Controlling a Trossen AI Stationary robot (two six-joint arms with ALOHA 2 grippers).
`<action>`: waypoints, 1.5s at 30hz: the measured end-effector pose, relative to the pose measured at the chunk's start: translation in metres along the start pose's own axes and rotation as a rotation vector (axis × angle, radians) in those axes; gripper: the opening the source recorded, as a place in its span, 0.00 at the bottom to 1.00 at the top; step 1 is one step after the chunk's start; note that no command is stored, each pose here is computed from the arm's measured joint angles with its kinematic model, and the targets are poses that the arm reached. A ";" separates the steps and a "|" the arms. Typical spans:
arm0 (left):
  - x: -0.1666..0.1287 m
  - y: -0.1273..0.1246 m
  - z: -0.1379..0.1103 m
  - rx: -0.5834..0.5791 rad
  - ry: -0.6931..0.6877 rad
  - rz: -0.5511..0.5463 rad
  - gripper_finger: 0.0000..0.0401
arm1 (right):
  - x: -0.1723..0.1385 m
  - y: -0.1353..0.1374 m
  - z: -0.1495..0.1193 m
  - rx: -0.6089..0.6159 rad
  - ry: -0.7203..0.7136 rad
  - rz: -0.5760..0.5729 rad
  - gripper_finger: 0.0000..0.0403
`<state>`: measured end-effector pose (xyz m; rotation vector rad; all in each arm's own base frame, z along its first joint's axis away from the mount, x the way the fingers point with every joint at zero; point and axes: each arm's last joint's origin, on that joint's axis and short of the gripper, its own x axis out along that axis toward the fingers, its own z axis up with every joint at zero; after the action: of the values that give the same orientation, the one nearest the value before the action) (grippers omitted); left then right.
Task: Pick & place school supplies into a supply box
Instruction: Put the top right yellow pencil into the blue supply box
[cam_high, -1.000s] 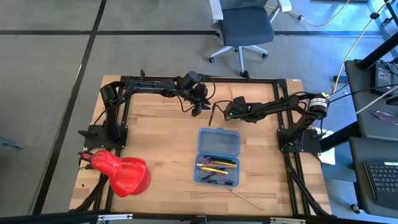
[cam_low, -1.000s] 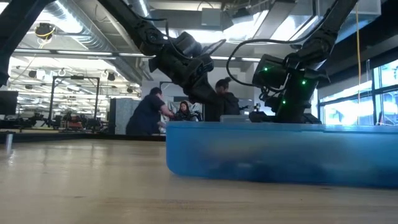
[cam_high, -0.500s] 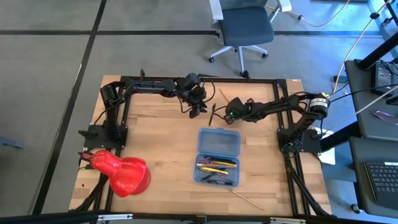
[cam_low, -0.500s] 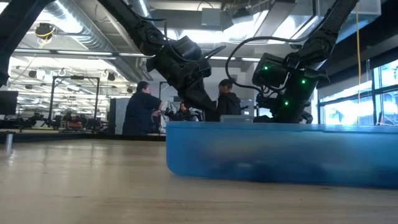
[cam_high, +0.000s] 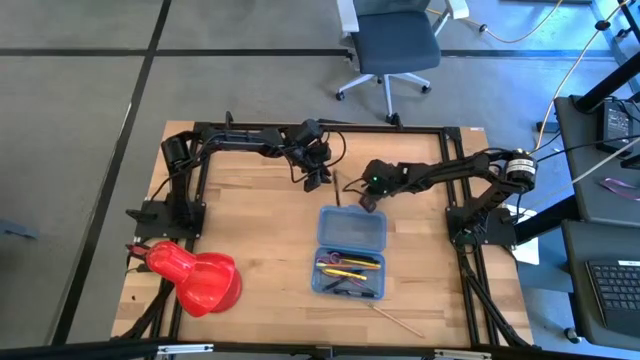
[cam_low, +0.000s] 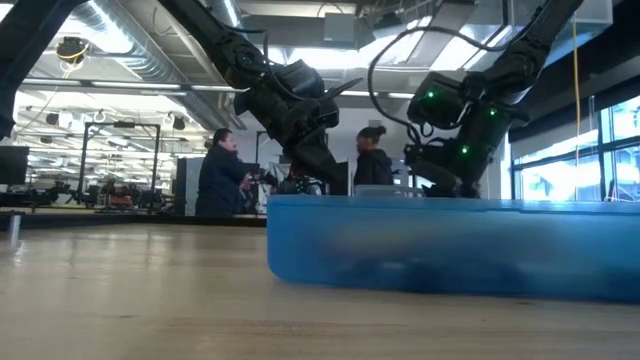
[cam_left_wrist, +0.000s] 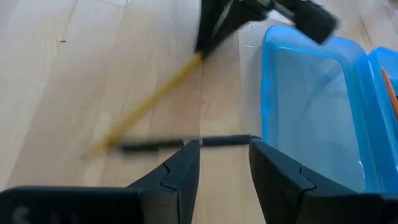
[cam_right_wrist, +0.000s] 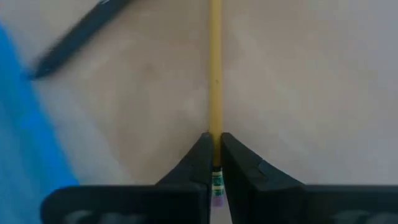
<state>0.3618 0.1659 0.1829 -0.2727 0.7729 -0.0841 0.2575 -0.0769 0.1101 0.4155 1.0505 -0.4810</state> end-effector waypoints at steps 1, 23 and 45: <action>0.000 0.000 0.000 -0.001 0.001 0.000 0.33 | 0.000 0.001 0.000 -0.019 0.003 0.023 0.07; 0.000 0.000 0.000 -0.025 0.003 0.000 0.32 | 0.003 0.001 0.007 -0.293 -0.078 -0.005 0.12; 0.000 0.000 -0.002 -0.043 0.019 -0.002 0.32 | 0.006 -0.003 -0.003 -0.295 -0.106 -0.007 0.40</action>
<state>0.3604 0.1651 0.1816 -0.3137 0.7944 -0.0727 0.2564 -0.0787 0.1032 0.1233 1.0019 -0.3430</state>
